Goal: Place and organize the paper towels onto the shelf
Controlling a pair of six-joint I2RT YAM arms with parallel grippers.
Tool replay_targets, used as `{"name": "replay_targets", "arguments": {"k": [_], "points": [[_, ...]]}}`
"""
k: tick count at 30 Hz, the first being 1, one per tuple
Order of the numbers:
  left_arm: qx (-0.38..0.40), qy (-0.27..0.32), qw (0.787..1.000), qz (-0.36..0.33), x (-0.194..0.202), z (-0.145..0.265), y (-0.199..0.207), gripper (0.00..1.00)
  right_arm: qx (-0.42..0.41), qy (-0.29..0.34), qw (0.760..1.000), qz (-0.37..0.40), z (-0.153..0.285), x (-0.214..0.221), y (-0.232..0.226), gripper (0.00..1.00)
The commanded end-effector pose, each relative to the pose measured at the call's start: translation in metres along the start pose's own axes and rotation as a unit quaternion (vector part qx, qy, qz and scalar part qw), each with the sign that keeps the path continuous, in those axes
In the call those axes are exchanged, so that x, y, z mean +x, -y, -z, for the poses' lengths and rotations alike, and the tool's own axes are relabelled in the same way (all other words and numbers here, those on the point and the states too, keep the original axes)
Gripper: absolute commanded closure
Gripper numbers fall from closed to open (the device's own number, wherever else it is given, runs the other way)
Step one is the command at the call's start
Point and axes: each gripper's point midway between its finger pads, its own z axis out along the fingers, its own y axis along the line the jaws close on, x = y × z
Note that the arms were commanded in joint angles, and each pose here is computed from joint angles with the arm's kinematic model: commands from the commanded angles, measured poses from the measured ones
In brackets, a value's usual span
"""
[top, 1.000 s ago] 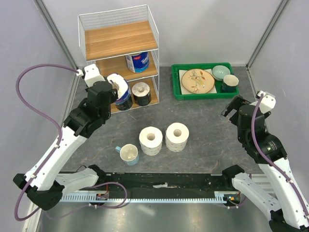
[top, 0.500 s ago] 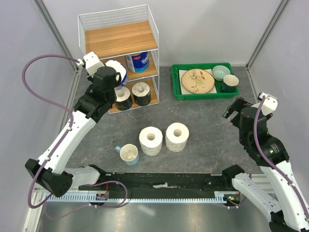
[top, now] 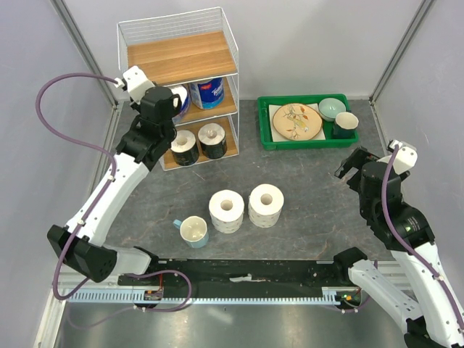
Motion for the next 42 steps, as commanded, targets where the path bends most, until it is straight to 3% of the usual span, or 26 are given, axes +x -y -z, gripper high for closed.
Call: {"name": "replay_targets", "arguments": {"k": [1,11,17,28,35,42], "points": [[0.022,0.054,0.996,0.066,-0.042,-0.003,0.020,0.73,-0.002,0.004,1.000,0.001,0.001,0.000,0.002,0.04],[0.006,0.052,0.997,0.053,-0.030,-0.015,0.018,0.69,0.001,0.001,1.000,0.007,0.000,0.002,0.003,0.04],[0.006,0.043,0.998,0.041,-0.020,-0.020,0.016,0.49,0.001,-0.003,1.000,0.009,-0.001,0.004,0.002,0.04],[0.018,0.022,0.999,0.034,0.001,-0.022,0.015,0.37,-0.001,0.000,1.000,0.009,0.000,0.003,0.003,0.04],[0.094,0.011,0.993,0.073,-0.011,0.005,0.025,0.33,-0.005,-0.001,1.000,0.006,0.002,0.002,0.002,0.04],[0.138,0.043,0.983,0.112,-0.038,0.044,0.006,0.31,-0.008,-0.001,1.000,0.008,0.003,0.002,0.002,0.04]]}}
